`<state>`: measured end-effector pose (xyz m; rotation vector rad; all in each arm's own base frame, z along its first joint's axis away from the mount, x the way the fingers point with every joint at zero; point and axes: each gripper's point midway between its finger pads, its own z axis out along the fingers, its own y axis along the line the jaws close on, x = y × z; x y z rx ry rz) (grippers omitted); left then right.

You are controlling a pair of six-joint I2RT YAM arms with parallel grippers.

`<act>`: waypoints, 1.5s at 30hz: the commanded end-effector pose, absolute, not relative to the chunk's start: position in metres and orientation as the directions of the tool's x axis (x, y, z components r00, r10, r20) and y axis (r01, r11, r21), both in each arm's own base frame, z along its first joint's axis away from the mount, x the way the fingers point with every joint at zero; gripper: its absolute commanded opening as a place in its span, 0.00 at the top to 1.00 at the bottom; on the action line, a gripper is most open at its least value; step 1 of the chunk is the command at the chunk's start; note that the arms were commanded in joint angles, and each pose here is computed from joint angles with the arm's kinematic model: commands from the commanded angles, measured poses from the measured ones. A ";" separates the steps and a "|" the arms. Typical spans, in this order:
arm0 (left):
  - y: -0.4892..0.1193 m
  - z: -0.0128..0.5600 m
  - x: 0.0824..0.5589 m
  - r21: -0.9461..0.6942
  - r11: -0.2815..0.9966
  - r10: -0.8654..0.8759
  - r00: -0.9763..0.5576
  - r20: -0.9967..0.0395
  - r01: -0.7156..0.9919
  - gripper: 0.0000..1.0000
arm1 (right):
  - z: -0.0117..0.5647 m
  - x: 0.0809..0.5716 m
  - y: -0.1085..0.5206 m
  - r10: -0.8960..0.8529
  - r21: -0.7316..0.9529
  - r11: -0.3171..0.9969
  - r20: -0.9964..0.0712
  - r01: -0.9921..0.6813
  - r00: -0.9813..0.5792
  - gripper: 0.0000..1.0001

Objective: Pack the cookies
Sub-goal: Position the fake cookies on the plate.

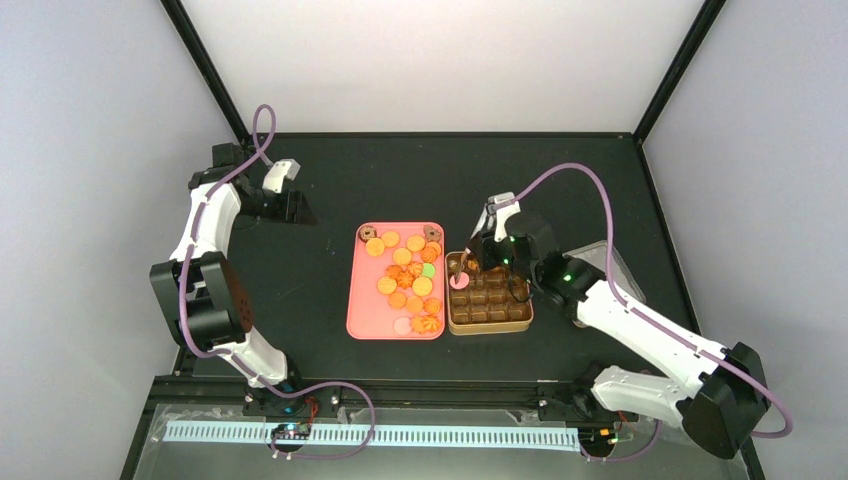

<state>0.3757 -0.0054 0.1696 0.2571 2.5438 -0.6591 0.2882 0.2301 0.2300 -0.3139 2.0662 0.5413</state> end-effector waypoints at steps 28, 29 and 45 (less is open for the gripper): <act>-0.011 0.185 0.371 -0.393 0.855 0.074 -0.829 -0.554 0.339 0.35 | 0.252 0.300 0.250 0.105 0.357 0.812 -0.868 -0.462 -0.486 0.74; -0.011 0.185 0.370 -0.395 0.854 0.073 -0.830 -0.553 0.338 0.35 | 0.251 0.301 0.250 0.104 0.358 0.813 -0.866 -0.460 -0.490 0.74; -0.011 0.188 0.370 -0.390 0.856 0.074 -0.826 -0.559 0.341 0.35 | 0.240 0.308 0.256 0.102 0.363 0.815 -0.858 -0.452 -0.504 0.84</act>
